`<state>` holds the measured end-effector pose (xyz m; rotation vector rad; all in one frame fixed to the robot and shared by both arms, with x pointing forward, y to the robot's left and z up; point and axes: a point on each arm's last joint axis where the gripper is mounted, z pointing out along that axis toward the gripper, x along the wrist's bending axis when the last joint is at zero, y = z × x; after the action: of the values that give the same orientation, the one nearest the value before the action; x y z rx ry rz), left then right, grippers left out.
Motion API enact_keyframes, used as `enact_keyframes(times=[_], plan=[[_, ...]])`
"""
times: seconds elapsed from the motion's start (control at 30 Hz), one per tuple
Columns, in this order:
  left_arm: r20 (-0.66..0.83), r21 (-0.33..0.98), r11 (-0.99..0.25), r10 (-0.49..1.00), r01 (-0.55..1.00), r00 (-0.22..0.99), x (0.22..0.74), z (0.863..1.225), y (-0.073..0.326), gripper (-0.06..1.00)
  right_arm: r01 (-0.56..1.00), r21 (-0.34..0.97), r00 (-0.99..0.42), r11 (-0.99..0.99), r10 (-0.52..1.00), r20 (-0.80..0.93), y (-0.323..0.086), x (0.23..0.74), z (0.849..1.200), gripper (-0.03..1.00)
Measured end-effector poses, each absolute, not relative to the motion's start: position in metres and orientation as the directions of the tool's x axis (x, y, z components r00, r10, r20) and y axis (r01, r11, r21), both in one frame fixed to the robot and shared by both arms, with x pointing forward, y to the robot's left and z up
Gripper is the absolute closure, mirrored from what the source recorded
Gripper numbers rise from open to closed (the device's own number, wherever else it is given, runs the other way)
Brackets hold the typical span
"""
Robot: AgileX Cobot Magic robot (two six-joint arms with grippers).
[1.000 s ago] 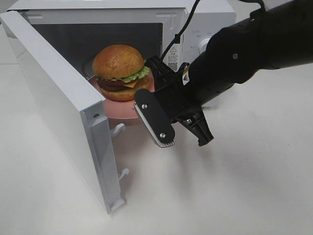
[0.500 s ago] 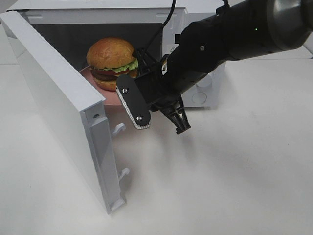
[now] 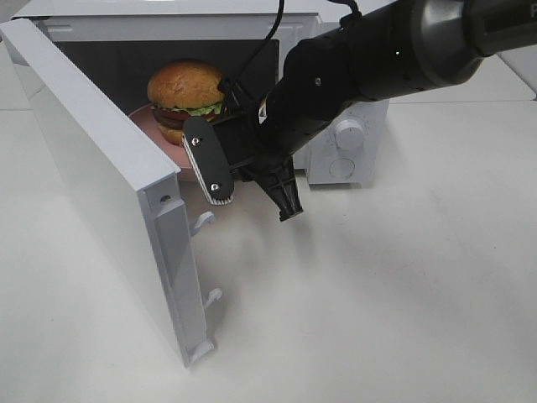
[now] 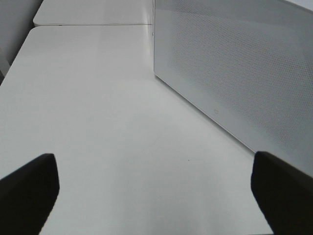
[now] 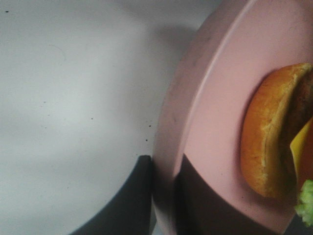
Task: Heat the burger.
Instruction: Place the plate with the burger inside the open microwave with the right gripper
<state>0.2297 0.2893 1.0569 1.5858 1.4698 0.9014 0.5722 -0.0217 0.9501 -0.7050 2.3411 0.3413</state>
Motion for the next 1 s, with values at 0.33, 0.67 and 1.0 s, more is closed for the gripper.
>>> enact_keyframes(times=[0.33,0.67,1.0], plan=[[-0.008,0.895,-0.029,0.997,0.445,0.08,0.23,1.057,0.289,-0.05,-0.519,0.066,-0.659,0.852,-0.349,-0.667,-0.012,0.589,0.946,0.86],[-0.008,0.895,-0.029,0.997,0.445,0.08,0.23,1.057,0.289,-0.05,-0.396,0.113,-0.72,0.911,-0.232,-0.654,0.003,0.614,0.94,0.86],[-0.008,0.895,-0.029,0.997,0.445,0.08,0.23,1.057,0.289,-0.05,-0.383,0.083,-0.707,0.92,-0.235,-0.667,0.007,0.624,0.936,0.86]])
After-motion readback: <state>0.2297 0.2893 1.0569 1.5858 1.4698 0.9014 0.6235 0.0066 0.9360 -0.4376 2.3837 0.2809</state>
